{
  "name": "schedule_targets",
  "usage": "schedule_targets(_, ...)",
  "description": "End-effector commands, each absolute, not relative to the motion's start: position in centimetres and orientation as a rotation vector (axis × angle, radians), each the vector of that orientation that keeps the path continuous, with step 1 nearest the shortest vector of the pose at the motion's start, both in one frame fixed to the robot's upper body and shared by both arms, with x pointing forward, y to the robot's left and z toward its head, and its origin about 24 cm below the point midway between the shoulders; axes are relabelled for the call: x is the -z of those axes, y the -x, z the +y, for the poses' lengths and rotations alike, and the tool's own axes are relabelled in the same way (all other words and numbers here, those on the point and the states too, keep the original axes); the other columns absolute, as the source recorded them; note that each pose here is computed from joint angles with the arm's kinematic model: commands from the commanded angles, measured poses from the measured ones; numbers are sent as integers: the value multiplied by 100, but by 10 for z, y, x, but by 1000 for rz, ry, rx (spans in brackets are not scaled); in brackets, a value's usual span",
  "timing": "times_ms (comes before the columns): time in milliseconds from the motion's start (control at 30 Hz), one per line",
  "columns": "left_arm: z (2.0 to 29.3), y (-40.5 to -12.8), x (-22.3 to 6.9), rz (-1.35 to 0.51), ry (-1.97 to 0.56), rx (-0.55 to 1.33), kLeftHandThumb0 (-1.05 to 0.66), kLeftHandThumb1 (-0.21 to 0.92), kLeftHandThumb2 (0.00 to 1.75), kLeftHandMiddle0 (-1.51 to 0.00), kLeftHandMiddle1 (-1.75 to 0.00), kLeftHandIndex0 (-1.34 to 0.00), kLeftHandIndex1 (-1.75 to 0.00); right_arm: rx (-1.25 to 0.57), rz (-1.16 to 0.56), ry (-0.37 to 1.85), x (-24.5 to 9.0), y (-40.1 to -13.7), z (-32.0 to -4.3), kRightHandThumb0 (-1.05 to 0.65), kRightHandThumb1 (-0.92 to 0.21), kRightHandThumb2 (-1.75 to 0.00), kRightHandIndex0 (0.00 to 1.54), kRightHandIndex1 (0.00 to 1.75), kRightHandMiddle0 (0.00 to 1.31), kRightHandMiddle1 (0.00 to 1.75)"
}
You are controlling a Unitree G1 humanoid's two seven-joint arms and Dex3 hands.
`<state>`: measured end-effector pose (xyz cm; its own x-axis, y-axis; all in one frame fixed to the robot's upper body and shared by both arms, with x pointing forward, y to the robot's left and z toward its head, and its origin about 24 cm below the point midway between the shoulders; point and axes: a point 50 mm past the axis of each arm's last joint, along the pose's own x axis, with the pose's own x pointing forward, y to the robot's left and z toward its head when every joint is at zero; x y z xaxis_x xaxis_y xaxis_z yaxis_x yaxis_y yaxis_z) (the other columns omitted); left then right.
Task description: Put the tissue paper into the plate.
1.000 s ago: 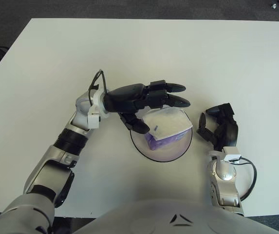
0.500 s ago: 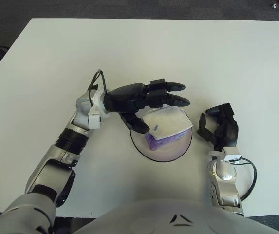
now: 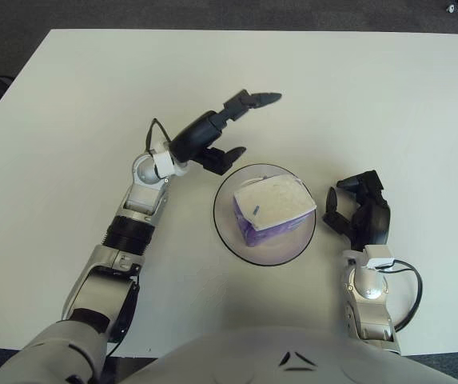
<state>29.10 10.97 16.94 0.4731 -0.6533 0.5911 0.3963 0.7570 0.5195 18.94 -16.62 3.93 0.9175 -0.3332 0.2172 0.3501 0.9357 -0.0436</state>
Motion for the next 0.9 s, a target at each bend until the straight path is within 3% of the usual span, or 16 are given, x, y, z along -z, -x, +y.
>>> schedule_targets(0,116,-291,-173,-901,-288,491,-63,72,111,-12,-137,-1,-146,351,-42,90,-11,-177,-168,-41,-54,-104,50,153,43,175)
schedule_targets(133,125,-301,-168,-858,-242,374,-58,68,119,-21,-152,-6,-164,350,-42,91,-11,-177,-169,-41,-54,-104,50,153,43,175)
schedule_targets(200,132,-308,-164,-824,-224,306,-45,76,89,-28,-152,-17,-170,349,-41,93,-11,-177,-169,-41,-54,-104,50,153,43,175)
schedule_targets(300,136,-312,-161,-802,-215,215,-40,72,85,-36,-162,-27,-173,347,-39,94,-11,-177,-169,-42,-54,-104,50,153,44,175)
schedule_targets(433,136,-316,-160,-789,-176,136,-41,60,97,-50,-172,-38,-174,341,-43,96,-11,-178,-169,-42,-54,-105,50,154,44,175)
schedule_targets(567,136,-319,-157,-757,-83,142,-41,58,99,-54,-174,-40,-175,341,-45,96,-11,-179,-169,-42,-53,-105,50,154,44,175)
schedule_targets(867,142,-317,-123,-651,29,127,-39,64,91,-60,-175,-36,-175,344,-40,102,-11,-180,-168,-42,-52,-107,49,156,45,175)
